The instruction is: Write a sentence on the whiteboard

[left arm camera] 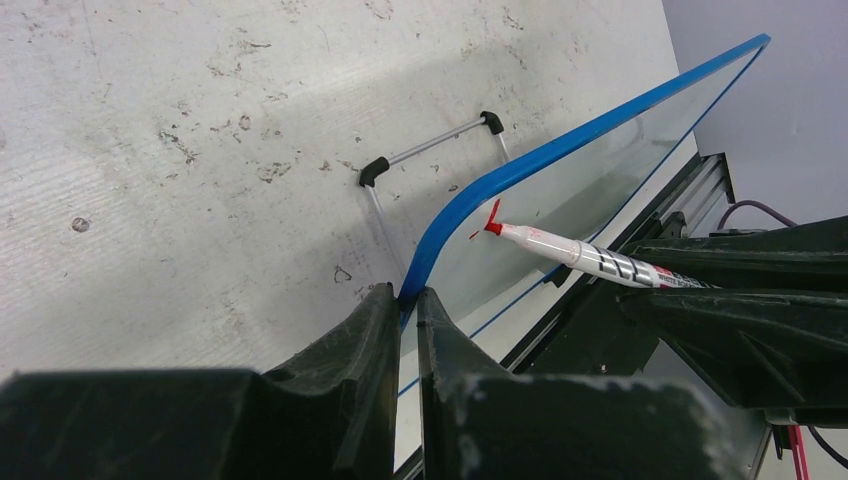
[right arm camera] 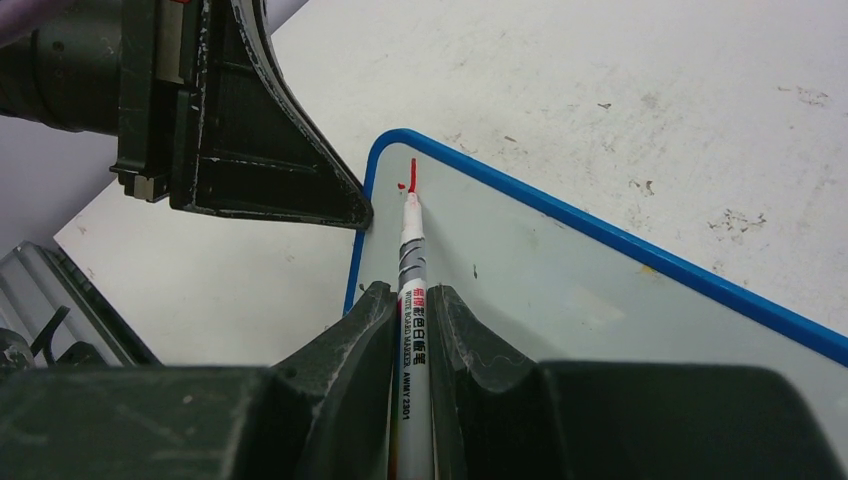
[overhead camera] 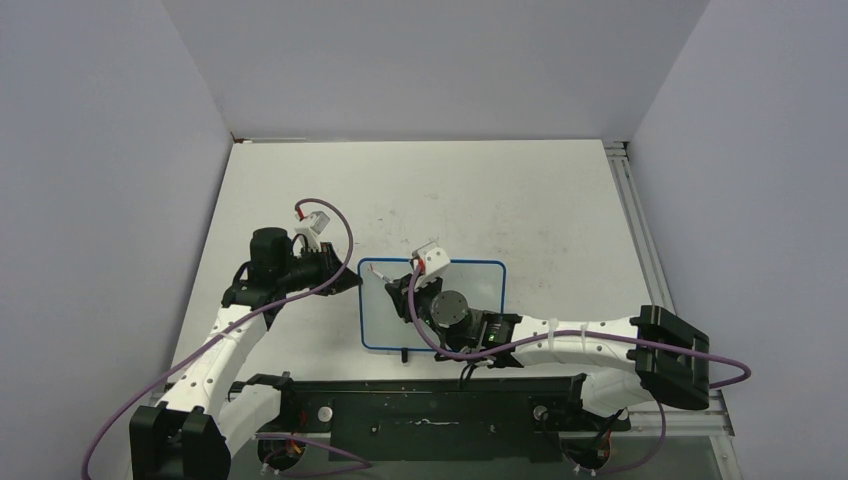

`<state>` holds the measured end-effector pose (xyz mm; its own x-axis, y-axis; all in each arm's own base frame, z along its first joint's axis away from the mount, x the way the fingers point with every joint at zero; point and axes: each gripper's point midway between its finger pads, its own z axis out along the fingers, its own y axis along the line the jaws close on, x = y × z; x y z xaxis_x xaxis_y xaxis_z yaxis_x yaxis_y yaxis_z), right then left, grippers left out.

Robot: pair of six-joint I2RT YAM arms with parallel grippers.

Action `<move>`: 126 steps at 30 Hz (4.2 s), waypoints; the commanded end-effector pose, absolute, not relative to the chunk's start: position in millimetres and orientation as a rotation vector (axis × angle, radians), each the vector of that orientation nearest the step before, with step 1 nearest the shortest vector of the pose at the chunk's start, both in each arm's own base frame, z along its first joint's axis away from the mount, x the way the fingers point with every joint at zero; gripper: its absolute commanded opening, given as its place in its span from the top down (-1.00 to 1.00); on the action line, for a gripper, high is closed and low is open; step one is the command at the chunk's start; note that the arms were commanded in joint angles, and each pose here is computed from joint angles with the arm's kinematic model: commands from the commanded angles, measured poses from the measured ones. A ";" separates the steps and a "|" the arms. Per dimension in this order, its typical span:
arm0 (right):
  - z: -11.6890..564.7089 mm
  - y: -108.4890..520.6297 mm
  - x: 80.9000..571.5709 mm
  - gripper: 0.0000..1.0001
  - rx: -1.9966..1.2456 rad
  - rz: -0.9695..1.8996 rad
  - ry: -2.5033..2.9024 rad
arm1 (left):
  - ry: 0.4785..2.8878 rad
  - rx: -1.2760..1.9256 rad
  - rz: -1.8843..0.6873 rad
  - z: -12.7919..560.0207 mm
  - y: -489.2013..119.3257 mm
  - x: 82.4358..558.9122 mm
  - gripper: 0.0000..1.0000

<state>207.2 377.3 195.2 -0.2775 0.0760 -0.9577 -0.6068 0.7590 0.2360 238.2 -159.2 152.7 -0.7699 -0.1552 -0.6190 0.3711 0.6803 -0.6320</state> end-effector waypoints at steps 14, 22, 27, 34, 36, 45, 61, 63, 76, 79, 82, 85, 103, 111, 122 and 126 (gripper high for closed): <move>175.8 369.0 190.3 0.89 -0.423 0.667 1.790 | 2.179 0.220 -1.057 170.6 -165.5 239.9 0.92; 193.6 369.1 181.6 0.89 -0.416 0.692 1.754 | 2.179 0.223 -1.056 170.6 -165.8 239.6 0.92; 220.5 371.8 177.4 0.89 -0.417 0.714 1.699 | 2.181 0.222 -1.055 170.1 -165.8 239.8 0.92; 226.2 366.4 187.2 0.89 -0.368 0.672 1.687 | 2.182 0.223 -1.056 169.9 -166.1 239.3 0.93; 227.3 367.0 189.0 0.89 -0.365 0.670 1.681 | 2.184 0.226 -1.057 169.3 -166.5 238.8 0.93; 232.0 371.9 192.4 0.89 -0.361 0.680 1.652 | 2.185 0.226 -1.057 169.1 -166.5 239.0 0.94; 227.4 368.5 206.1 0.89 -0.320 0.642 1.652 | 2.186 0.228 -1.061 168.8 -167.1 238.5 0.95; 225.5 367.9 207.2 0.89 -0.317 0.636 1.657 | 2.186 0.230 -1.062 169.2 -167.5 238.3 0.96; 211.1 377.7 204.2 0.89 -0.364 0.645 1.687 | 2.184 0.232 -1.061 169.5 -167.7 237.9 1.00; 209.0 380.5 203.5 0.89 -0.369 0.652 1.692 | 2.183 0.235 -1.061 169.7 -168.1 237.7 1.00; 207.1 382.0 203.7 0.89 -0.371 0.654 1.696 | 2.182 0.235 -1.061 170.2 -168.1 237.8 1.00; 206.3 382.5 203.2 0.89 -0.374 0.653 1.698 | 2.182 0.238 -1.061 170.3 -168.4 237.5 1.00; 199.2 376.0 205.3 0.89 -0.353 0.626 1.712 | 2.182 0.235 -1.056 170.3 -168.0 238.0 1.00; 192.9 360.9 204.0 0.90 -0.324 0.607 1.730 | 2.187 0.232 -1.051 169.3 -167.4 238.7 1.00; 186.6 347.0 195.6 0.89 -0.312 0.593 1.745 | 2.192 0.230 -1.047 168.1 -166.9 238.7 1.00; 188.6 346.3 194.4 0.89 -0.312 0.594 1.741 | 2.190 0.232 -1.045 168.5 -166.9 239.0 1.00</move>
<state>191.3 355.9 178.5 -0.2702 0.0682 -0.9604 -0.5420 0.8137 0.2103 239.7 -158.6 151.0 -0.7602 -0.1417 -0.6340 0.3812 0.6929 -0.6119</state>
